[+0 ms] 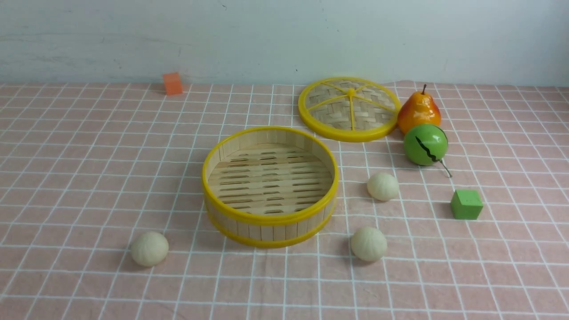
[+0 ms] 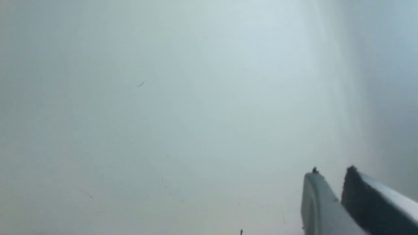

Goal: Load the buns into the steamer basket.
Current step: Use the left arm to grab a steamed stuffed bun

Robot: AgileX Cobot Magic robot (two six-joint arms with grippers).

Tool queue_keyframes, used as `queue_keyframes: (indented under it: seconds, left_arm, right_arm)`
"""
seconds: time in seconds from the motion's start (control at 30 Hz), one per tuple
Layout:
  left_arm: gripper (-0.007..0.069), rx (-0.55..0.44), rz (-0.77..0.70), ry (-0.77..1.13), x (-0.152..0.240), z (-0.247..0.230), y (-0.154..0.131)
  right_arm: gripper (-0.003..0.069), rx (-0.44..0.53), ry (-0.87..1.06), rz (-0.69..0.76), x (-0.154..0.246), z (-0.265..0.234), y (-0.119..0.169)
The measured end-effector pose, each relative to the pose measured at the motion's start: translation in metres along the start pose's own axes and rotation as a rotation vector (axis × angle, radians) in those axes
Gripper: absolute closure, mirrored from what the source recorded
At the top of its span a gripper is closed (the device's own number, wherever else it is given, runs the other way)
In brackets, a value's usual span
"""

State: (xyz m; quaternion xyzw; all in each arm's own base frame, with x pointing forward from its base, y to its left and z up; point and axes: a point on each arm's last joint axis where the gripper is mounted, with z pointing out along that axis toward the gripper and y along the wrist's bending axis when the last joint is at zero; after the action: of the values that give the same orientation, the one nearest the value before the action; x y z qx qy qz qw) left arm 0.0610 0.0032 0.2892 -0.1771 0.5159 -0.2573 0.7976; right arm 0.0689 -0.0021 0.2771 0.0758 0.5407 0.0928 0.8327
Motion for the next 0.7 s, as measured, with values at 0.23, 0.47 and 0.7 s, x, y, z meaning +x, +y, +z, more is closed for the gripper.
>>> queue_keyframes:
  seconds: [0.23,0.47,0.7]
  left_arm:
    - [0.0638,-0.075,0.115,0.212,-0.009,0.079,-0.020]
    - [0.0638,-0.321,0.214,0.824,0.029,0.131,-0.007]
    - [0.0638,-0.396,0.188,1.263,0.079,0.169,0.009]
  right_arm:
    - [0.0671,-0.010,0.223,-0.138,-0.012,0.064,0.008]
    - [0.0669,0.159,0.959,-0.178,0.040,0.106,-0.004]
    - [0.0669,0.034,1.437,-0.279,0.095,0.126,0.018]
